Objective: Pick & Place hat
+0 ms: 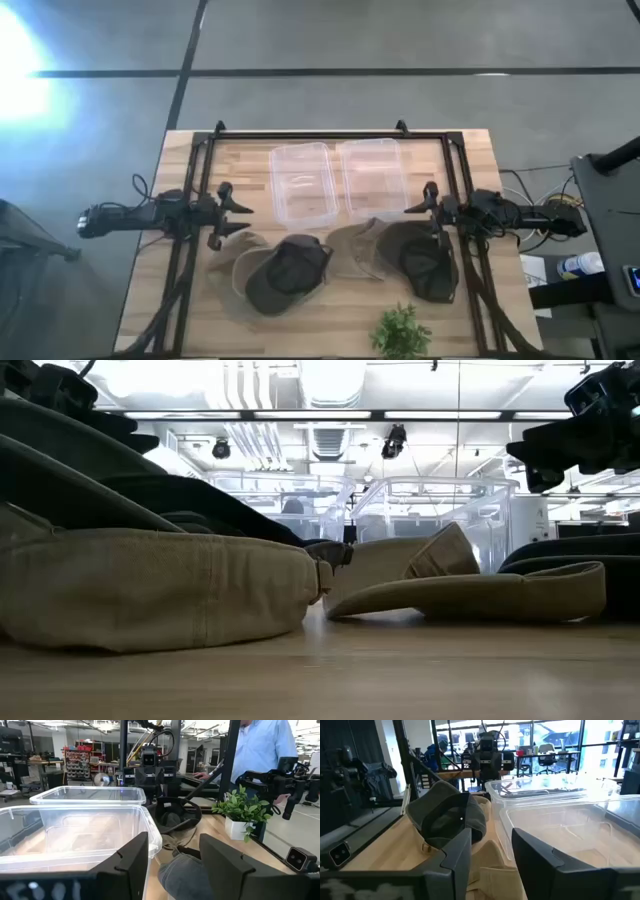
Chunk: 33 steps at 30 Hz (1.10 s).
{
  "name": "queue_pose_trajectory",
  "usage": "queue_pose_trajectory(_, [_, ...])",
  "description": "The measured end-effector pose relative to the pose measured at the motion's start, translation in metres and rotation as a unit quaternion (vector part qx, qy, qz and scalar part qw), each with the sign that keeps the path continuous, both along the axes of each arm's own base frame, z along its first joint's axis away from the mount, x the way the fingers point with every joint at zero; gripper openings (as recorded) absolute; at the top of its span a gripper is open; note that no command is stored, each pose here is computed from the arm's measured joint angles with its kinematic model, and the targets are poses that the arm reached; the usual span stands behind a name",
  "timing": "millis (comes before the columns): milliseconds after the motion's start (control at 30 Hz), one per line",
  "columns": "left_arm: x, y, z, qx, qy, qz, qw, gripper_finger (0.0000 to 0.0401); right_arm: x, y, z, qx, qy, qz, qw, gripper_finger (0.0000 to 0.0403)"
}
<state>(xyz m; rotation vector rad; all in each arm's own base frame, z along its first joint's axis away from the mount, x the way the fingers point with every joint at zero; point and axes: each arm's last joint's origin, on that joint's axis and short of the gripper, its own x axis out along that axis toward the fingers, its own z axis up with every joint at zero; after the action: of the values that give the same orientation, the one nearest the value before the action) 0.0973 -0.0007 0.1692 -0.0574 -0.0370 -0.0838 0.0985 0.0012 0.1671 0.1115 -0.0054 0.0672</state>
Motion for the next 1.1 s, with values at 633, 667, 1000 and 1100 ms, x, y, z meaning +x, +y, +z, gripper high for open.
queue_pose_trajectory(633, [0.0,0.0,0.0001,0.0,0.0,0.0,1.0,0.0171,0.0,0.0,0.0,0.0,0.0,0.0,1.0,0.0139])
queue_pose_trajectory(667, [0.0,0.0,0.0,0.0,0.0,0.0,1.0,0.0171,0.0,0.0,0.0,0.0,0.0,0.0,1.0,0.0139])
queue_pose_trajectory(1000, [0.0,0.0,-0.0001,0.0,0.0,0.0,1.0,0.0171,0.0,0.0,0.0,0.0,0.0,0.0,1.0,0.0139])
queue_pose_trajectory(1100, [0.0,0.0,-0.0001,0.0,0.0,0.0,1.0,0.0171,0.0,0.0,0.0,0.0,0.0,0.0,1.0,0.0139])
